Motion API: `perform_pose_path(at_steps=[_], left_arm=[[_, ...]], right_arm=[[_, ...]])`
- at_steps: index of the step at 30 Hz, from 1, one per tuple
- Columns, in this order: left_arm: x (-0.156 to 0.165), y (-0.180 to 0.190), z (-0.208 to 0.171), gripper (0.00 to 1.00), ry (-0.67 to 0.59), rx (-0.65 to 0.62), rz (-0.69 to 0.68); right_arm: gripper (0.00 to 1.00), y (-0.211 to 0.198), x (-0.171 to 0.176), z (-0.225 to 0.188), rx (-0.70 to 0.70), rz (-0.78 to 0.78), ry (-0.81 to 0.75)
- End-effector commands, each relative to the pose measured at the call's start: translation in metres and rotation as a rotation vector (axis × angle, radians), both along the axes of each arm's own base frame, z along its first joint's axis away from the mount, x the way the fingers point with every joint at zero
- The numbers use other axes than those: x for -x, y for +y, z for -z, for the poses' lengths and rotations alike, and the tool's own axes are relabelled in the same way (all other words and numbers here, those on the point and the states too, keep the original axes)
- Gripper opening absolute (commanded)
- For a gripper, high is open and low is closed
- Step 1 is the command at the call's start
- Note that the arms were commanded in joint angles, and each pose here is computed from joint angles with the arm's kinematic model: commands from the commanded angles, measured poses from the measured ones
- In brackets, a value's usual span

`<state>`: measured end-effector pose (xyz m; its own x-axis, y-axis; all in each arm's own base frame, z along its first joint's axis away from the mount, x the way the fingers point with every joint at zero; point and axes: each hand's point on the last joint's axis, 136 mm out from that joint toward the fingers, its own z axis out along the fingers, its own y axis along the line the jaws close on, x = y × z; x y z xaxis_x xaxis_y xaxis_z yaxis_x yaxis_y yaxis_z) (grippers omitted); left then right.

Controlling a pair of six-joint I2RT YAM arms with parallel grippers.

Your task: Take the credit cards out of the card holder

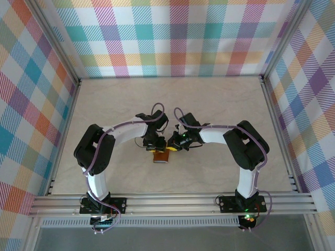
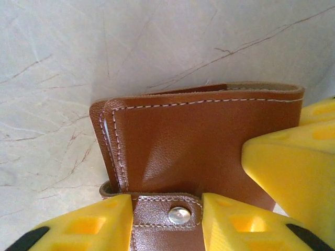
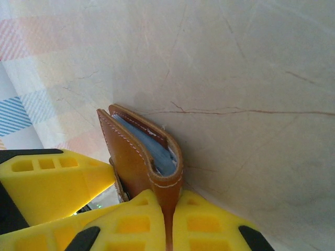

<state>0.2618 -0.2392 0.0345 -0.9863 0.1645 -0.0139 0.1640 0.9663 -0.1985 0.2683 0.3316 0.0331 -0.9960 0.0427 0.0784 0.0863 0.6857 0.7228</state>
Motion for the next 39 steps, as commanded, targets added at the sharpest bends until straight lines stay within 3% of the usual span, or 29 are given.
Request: perform_pose_path(at_steps=[1, 9, 17, 26, 30, 39], left_arm=[[0.007, 0.004, 0.018, 0.33, 0.039, -0.055, 0.030], [0.001, 0.007, 0.004, 0.16, -0.016, -0.059, 0.025], [-0.003, 0.018, -0.023, 0.15, -0.080, -0.054, -0.026], [0.010, 0.015, -0.029, 0.14, 0.011, 0.178, -0.136], [0.017, 0.013, -0.020, 0.14, 0.041, 0.236, -0.174], [0.017, 0.017, 0.001, 0.12, 0.062, 0.318, -0.245]], right_arm=[[0.06, 0.002, 0.002, -0.003, 0.015, -0.013, 0.001], [0.05, -0.001, 0.002, -0.002, 0.031, -0.009, -0.003], [0.05, -0.019, 0.006, -0.002, 0.145, -0.034, -0.031], [0.10, -0.051, 0.008, -0.012, 0.332, -0.114, -0.079], [0.18, -0.058, 0.006, -0.013, 0.380, -0.126, -0.082], [0.51, -0.058, 0.007, -0.026, 0.460, -0.112, -0.114]])
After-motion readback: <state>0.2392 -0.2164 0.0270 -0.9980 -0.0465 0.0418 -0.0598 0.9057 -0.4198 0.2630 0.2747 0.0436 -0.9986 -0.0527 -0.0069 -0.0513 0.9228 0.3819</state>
